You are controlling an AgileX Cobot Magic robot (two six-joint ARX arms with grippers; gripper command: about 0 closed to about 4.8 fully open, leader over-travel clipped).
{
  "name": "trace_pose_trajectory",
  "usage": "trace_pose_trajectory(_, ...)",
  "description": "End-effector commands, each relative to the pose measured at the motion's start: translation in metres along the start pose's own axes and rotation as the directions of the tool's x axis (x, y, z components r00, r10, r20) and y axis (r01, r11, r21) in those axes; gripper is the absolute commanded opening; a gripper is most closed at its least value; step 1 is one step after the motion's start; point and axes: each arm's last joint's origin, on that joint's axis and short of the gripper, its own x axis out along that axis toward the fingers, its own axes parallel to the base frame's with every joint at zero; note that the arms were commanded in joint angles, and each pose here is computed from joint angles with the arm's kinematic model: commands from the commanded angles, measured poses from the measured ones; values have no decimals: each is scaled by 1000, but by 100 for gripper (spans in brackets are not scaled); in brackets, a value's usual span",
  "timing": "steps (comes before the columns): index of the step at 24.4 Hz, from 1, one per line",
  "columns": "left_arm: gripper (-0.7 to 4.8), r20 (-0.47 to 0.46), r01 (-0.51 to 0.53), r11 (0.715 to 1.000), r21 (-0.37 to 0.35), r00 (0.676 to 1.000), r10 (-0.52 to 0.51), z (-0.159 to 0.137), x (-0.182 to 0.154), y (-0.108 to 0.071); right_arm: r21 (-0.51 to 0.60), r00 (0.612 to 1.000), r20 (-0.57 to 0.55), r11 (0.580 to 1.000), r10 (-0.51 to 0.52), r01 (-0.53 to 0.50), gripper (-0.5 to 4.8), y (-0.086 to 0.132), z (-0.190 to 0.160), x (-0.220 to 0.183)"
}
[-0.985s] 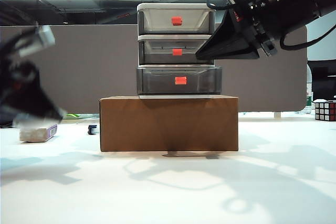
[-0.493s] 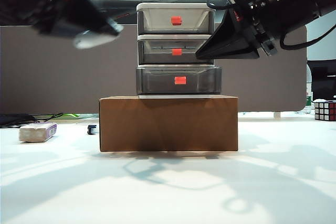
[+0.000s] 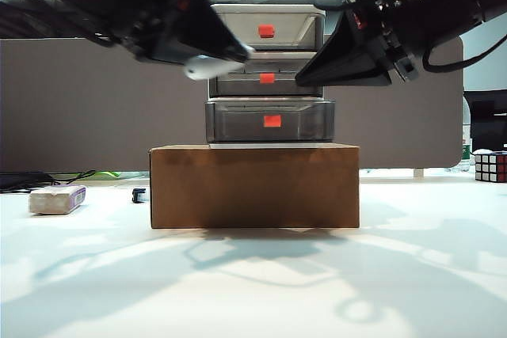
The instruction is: Open the third layer of the drawer on the table, pick up the earphone case on the table and put it in, and finally close the drawer.
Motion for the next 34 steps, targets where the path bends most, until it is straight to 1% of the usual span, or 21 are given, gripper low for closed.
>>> trace_pose_trajectory(1,17,36,-14,1000,20,999,13,4,12,-4,-17,1000,21,1000,9,-8,-5,1,4,-1)
trace_pose_trajectory(5,17,15,-24,999,21,1000,24,2,23,-7,-15,1000,18,1000,13,-13,-6,2,4,-2)
trace_pose_trajectory(8,17,14,-73,997,26,997,73,3,26,-8,-14,1000,16,1000,26,-26,-5,2,4,-2)
trace_pose_trajectory(17,18,16,-75,997,26,997,74,3,26,-8,-16,999,19,1000,27,-27,-5,3,4,-2)
trace_pose_trajectory(19,19,6,-89,996,24,996,89,1,28,-7,-16,999,19,1000,27,-27,-5,3,4,-2)
trace_pose_trajectory(26,21,-37,-72,997,0,997,72,-9,36,-7,-16,999,19,1000,27,-27,-5,3,4,-2)
trace_pose_trajectory(30,21,-42,-27,1000,-16,999,26,-12,39,-8,-17,999,19,1000,27,-27,-5,3,4,-2)
trace_pose_trajectory(32,22,-42,-27,1000,-16,999,26,-12,39,-8,-17,999,19,1000,27,-27,-5,3,4,-2)
trace_pose_trajectory(34,37,-38,-28,1000,-14,999,28,-11,39,-8,-17,999,19,1000,27,-27,-6,3,4,-2)
